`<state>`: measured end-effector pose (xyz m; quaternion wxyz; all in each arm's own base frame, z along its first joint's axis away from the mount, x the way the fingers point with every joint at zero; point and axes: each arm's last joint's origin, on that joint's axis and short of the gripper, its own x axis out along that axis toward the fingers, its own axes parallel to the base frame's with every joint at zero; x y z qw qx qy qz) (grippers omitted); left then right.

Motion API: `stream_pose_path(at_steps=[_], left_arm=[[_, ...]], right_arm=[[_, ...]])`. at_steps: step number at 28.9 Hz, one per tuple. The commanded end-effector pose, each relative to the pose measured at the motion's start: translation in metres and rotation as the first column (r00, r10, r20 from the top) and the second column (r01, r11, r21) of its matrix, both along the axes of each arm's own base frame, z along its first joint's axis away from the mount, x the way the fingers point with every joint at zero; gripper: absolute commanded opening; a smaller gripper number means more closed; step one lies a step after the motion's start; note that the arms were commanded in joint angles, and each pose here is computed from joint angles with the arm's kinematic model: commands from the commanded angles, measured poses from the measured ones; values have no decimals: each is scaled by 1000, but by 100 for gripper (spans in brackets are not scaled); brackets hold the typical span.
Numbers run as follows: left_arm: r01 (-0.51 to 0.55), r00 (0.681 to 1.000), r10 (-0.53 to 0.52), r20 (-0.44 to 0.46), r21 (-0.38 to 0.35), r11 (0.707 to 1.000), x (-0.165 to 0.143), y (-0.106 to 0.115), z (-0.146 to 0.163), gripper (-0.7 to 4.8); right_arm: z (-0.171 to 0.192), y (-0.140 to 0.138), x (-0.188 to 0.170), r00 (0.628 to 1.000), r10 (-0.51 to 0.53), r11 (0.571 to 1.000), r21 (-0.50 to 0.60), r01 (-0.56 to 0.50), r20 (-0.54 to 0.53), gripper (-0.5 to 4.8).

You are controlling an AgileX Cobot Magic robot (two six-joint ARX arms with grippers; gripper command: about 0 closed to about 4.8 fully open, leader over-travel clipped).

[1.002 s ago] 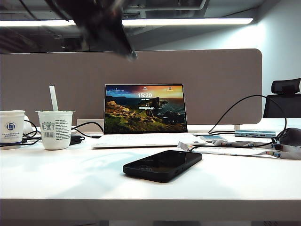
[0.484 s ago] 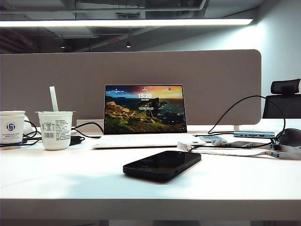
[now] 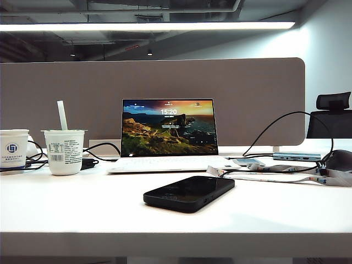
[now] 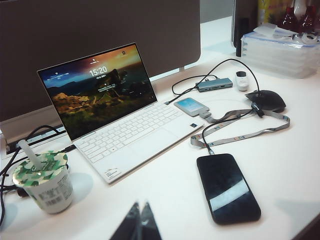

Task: Pick up the black phone, pick up the charger plug, insert the charger plug into the phone's charging port, and finally place the connected phone back on the desk.

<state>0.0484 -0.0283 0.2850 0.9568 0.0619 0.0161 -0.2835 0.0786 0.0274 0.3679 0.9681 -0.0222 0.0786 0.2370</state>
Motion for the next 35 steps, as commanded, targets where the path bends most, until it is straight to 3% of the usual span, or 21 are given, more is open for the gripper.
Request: stream_pose_path(at_steps=[1,4,5,8,12,19,22,28,32,35], left_arm=[[3,1000,-2,26,-12,1000,-4,2,-20,-6],[-3,1000,3,-10,-30,1000,-1,1,-35,-6],[0,1000,0,3,-36,999,2,-1,-39,-6],[0,1000,2,27,-69,998,8,-4,-46,-6],[-1,1000,1,4,-58,998,12,-6,-55,-6],[5,999,-1,45,-79,997,22,-11,-71,-6],[-2,997,13,73,-143,990,26,-14,-78,-6],[-213,974,222,43,-159,964,37,-4,-93,-6],[-318,944,328,46,-155,936,42,11,-97,-6],[-416,903,427,49,-156,896,45,22,-101,-6]], right_arm=[[-20,0,4,999,-43,999,4,43,19,74],[-38,1,10,999,-39,999,-8,39,-33,67],[-43,2,11,998,-39,999,-14,39,-46,-11],[-51,2,14,998,-35,998,-56,32,-47,-1],[-51,3,14,998,-10,1000,-29,9,-61,-1],[-51,3,14,998,-12,1000,-30,10,-61,-1],[-51,3,14,998,-12,1000,-30,10,-61,-1],[-51,3,14,998,-15,999,-30,13,-61,-1],[-51,3,14,998,-12,1000,-30,10,-60,-1],[-51,3,14,998,-14,999,-30,12,-60,-1]])
